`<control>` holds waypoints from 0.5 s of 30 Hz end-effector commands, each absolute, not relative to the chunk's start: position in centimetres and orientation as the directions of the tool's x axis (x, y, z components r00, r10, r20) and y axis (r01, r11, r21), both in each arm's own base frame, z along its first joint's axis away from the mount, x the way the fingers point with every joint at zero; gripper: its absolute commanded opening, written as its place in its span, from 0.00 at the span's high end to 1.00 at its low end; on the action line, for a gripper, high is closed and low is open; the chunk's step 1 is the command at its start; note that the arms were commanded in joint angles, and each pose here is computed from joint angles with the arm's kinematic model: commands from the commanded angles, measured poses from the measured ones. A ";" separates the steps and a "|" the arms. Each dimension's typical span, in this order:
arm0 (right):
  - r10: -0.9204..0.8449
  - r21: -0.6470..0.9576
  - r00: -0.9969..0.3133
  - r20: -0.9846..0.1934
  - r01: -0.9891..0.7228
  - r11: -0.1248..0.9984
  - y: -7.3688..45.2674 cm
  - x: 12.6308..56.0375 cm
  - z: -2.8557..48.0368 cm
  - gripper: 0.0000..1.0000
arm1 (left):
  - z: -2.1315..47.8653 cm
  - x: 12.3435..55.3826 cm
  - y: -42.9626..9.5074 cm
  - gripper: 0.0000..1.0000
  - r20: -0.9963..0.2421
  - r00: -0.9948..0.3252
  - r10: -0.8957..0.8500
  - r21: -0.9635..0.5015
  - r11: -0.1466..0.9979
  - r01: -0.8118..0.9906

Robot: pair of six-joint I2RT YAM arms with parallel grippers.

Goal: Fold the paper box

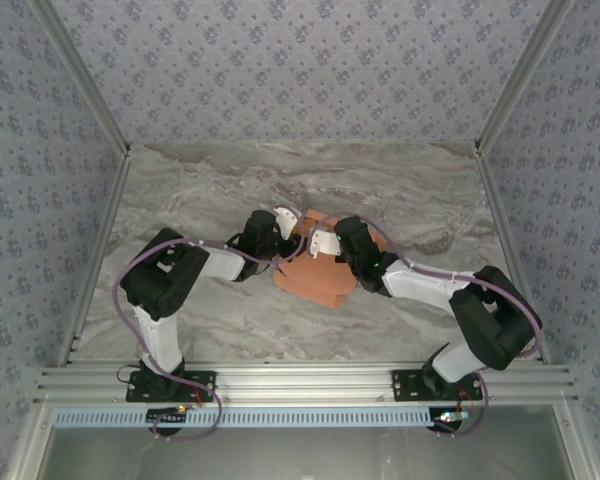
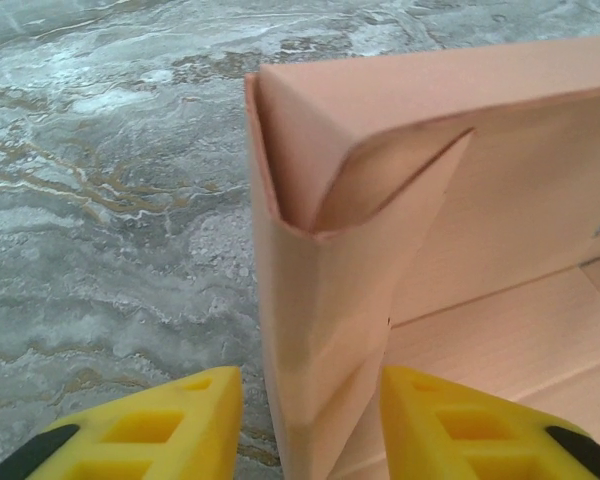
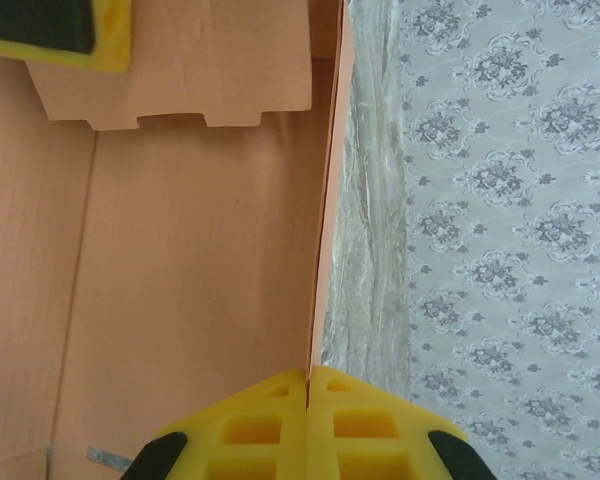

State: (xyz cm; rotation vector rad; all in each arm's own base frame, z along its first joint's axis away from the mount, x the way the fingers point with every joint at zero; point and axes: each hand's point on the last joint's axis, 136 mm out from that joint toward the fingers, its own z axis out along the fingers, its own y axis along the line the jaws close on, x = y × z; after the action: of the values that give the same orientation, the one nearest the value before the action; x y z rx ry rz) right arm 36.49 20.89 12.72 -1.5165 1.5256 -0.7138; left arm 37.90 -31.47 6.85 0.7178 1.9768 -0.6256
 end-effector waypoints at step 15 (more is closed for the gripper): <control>-0.992 -0.847 0.099 -0.077 -0.532 0.012 20.3 35.9 10.9 1.00 | 10.9 38.7 -32.3 0.52 -0.927 -0.319 0.197 -0.133 0.624 0.770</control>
State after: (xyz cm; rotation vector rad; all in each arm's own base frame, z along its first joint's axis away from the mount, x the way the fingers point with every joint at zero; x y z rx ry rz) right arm 36.58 20.73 12.58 -1.5334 1.5054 -0.7452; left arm 38.03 -31.14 7.34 0.7463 1.9562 -0.6762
